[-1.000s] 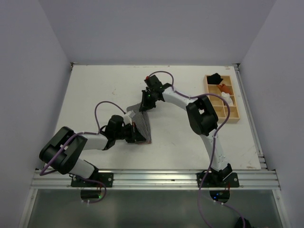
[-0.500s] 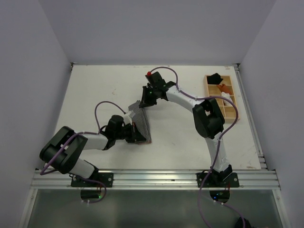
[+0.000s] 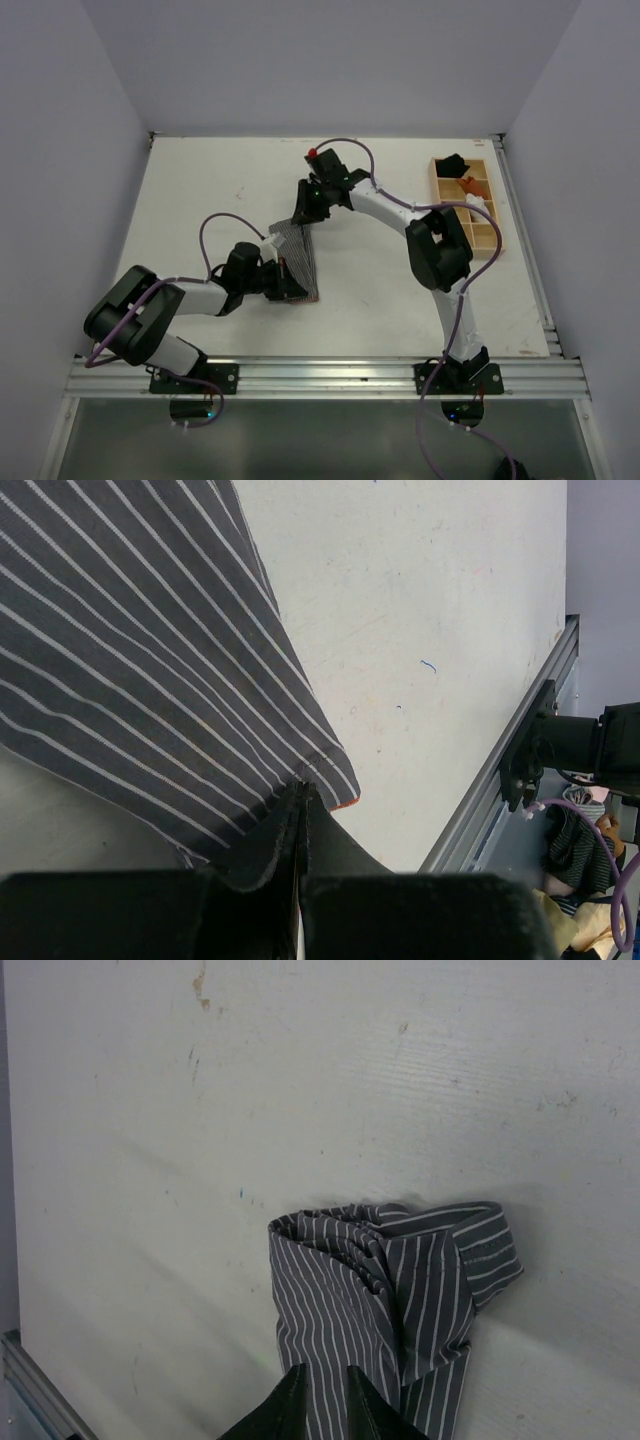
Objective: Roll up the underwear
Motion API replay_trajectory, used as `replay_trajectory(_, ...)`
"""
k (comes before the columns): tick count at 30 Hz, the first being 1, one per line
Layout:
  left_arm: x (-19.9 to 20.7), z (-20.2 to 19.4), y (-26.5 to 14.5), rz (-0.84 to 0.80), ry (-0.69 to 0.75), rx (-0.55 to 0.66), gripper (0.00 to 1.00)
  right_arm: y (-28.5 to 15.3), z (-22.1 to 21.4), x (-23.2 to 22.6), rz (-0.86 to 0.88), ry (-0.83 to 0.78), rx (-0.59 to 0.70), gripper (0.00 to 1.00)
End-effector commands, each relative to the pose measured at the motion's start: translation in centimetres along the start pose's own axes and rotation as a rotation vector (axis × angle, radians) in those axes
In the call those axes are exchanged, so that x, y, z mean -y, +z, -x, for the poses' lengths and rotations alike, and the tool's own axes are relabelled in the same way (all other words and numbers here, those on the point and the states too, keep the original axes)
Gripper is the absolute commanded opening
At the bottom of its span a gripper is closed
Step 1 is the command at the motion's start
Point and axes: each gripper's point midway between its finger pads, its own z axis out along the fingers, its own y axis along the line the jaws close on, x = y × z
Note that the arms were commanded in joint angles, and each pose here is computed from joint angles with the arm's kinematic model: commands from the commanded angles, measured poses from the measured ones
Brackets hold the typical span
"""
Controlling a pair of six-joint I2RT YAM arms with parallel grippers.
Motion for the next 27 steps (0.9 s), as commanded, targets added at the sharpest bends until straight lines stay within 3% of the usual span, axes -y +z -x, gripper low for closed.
replay_trajectory(1,-1.1,-0.1,0.1,0.043,-0.002,0.007,0.0,0.0,1.6,-0.4,-0.003,-0.036,0.033,0.27)
replay_trajectory(14,-1.2,-0.1,0.1,0.044,-0.004,0.006,0.0,1.1,1.6,1.4,-0.086,-0.068,0.012,0.35)
replay_trajectory(27,-1.2,-0.1,0.2,0.044,-0.007,0.003,0.0,1.8,1.8,1.6,-0.087,-0.086,-0.004,0.36)
